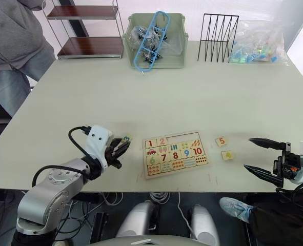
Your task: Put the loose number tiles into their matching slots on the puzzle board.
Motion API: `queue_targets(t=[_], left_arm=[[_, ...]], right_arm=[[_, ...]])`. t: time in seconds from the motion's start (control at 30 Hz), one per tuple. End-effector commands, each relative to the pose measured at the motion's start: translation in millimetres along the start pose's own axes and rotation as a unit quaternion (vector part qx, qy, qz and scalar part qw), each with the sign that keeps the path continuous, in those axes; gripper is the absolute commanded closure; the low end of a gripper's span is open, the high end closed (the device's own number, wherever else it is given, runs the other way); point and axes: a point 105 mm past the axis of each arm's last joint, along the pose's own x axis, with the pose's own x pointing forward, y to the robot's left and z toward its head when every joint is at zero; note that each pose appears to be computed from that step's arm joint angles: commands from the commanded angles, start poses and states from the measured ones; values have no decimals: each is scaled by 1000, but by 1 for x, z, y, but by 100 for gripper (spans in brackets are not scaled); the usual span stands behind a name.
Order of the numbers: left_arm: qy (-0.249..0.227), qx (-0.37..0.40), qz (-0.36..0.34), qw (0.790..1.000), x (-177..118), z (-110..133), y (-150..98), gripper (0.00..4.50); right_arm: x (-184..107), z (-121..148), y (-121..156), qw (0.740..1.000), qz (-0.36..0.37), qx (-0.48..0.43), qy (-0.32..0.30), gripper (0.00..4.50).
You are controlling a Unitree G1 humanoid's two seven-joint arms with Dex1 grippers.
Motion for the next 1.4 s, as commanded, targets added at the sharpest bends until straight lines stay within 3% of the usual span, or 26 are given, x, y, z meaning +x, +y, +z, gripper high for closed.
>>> queue_targets(t=[0.03,0.4,0.8,1.4], left_arm=[[-27,33,-34,999,-1,11,8,357],[-29,113,-179,977,6,28,23,357],[-21,187,-322,928,8,62,3,357],[26,206,-380,901,31,90,-32,357]], right_arm=[[0,7,-2,1000,-2,-18,-8,0],[0,8,-1,1000,-4,-21,-10,0],[7,13,5,999,-10,-26,-17,0],[16,13,9,999,-22,-31,-30,0]])
